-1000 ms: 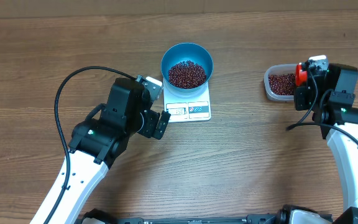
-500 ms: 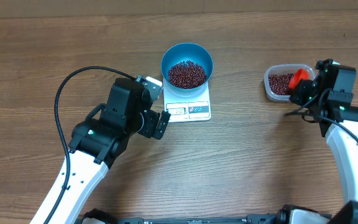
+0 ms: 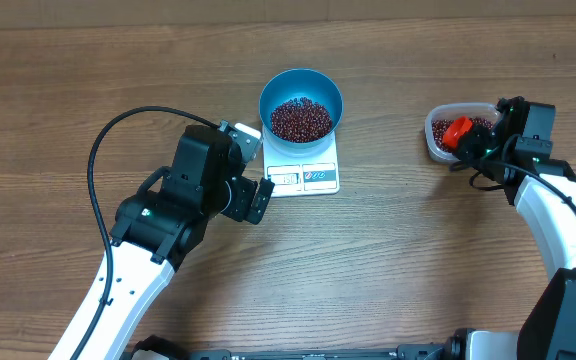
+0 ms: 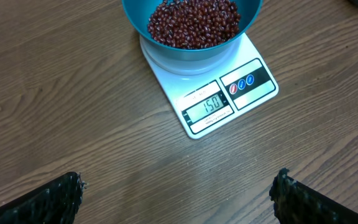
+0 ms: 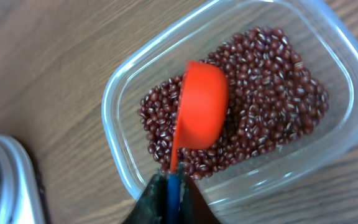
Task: Scoop item into bowl and weigh 150g on scale
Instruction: 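Lower the red scoop into the container and open the right gripper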
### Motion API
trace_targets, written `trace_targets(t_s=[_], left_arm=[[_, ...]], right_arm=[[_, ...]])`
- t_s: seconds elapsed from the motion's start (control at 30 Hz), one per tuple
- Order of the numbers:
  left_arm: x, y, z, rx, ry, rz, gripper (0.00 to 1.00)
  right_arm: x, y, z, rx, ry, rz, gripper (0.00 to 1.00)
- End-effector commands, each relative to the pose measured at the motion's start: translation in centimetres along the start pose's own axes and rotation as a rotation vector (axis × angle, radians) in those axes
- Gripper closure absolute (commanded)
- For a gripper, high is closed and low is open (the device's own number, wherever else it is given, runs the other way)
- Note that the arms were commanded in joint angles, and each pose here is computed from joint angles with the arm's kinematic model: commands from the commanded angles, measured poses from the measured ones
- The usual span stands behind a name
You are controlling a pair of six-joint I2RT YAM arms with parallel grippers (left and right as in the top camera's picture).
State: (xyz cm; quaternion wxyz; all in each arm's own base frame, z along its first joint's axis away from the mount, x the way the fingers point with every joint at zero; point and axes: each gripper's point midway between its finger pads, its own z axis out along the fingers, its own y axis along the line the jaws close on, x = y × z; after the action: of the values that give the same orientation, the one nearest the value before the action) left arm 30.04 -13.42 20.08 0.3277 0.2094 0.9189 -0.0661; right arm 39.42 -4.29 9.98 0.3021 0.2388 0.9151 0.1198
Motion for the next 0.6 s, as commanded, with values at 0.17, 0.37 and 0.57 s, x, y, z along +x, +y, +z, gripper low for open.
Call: trace_targets(t_s=[0.17, 0.37, 0.57], left_arm=[[0.1, 0.1, 0.2, -0.007, 0.006, -0.009, 0.00], [0.1, 0.1, 0.2, -0.007, 0.006, -0.009, 0.00], [0.1, 0.1, 0.2, -0.007, 0.006, -0.009, 0.00]], right_arm=[[0.1, 0.0, 0.0, 0.001, 0.015, 0.005, 0.37], [0.7, -0.7, -0.1, 0.038, 0.038, 0.004, 0.32], [1.3, -2.3, -0.2, 0.124, 0.052, 0.009, 0.32]])
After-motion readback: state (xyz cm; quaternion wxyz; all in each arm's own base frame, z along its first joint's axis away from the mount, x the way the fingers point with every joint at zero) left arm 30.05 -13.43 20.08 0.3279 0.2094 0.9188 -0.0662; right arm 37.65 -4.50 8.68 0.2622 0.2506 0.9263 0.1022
